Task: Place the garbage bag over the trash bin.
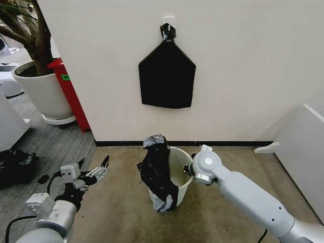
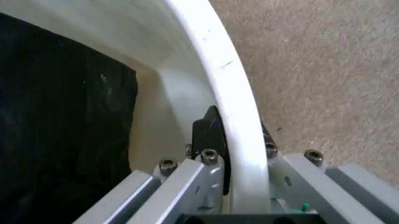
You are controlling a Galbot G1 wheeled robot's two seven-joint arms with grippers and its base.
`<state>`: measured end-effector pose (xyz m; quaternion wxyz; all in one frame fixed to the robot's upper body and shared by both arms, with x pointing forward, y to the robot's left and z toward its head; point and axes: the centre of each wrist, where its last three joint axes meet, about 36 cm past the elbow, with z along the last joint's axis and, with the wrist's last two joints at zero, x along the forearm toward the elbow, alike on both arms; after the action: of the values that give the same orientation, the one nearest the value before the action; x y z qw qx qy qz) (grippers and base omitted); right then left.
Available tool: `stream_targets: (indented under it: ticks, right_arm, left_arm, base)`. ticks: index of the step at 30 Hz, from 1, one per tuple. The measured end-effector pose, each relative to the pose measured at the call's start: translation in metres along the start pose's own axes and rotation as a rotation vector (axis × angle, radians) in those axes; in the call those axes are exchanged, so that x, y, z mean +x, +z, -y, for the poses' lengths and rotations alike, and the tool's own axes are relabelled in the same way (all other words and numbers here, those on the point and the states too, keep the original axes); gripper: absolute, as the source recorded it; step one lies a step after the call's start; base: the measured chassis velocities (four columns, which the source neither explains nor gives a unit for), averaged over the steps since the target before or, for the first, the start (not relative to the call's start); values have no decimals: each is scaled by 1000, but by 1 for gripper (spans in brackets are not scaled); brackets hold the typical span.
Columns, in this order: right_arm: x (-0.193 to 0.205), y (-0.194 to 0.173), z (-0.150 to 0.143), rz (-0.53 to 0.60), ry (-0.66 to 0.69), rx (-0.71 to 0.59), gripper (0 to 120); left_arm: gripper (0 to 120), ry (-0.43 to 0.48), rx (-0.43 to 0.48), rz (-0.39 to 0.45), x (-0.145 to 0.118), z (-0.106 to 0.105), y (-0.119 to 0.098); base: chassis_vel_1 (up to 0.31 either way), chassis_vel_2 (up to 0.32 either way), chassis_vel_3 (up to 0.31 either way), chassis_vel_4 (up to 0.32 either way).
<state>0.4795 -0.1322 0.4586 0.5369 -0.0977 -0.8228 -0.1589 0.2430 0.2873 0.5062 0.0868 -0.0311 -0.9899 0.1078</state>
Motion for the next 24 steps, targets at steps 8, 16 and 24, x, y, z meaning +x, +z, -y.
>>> stream_targets:
  ticks: [8, 16, 24]
  right_arm:
    - [-7, 5, 3, -5, 16, -1, 0]
    - [-5, 4, 3, -2, 11, 13, 0]
    - [1, 4, 3, 13, 9, 22, 18]
  left_arm:
    - [100, 2, 0, 4, 0, 0, -1]
    - [100, 4, 1, 6, 1, 1, -1]
    - [100, 9, -2, 9, 0, 1, -2]
  base:
    - [0, 0, 0, 0]
    - [0, 0, 0, 0]
    - [0, 0, 0, 0]
